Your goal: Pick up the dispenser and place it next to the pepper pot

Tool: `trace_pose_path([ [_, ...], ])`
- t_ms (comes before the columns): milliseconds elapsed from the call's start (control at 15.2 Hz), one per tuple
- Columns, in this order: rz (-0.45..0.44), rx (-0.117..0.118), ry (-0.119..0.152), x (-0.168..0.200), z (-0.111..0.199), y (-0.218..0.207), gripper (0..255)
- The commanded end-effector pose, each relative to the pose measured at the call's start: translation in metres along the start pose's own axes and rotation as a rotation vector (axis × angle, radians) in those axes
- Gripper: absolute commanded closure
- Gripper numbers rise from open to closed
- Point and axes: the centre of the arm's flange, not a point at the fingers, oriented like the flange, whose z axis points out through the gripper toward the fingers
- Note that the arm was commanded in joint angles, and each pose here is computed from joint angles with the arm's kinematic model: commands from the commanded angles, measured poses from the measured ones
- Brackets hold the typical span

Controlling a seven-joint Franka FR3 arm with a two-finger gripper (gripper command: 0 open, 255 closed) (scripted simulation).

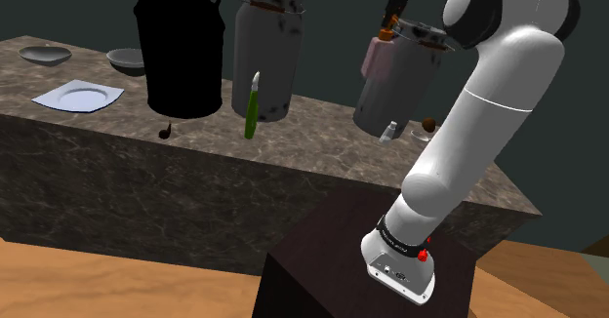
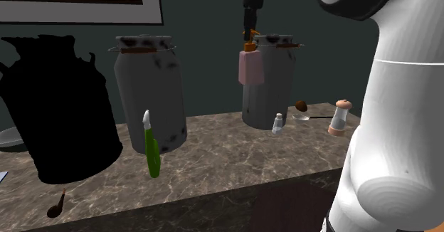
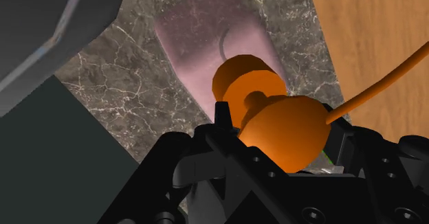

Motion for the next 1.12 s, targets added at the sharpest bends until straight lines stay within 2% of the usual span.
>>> trace_pose_path([
  [0, 0.0, 0.0, -0.001, -0.026, -0.003, 0.006, 255],
  [1056, 0.0, 0.0, -0.001, -0.23, -0.024, 0.06, 255],
])
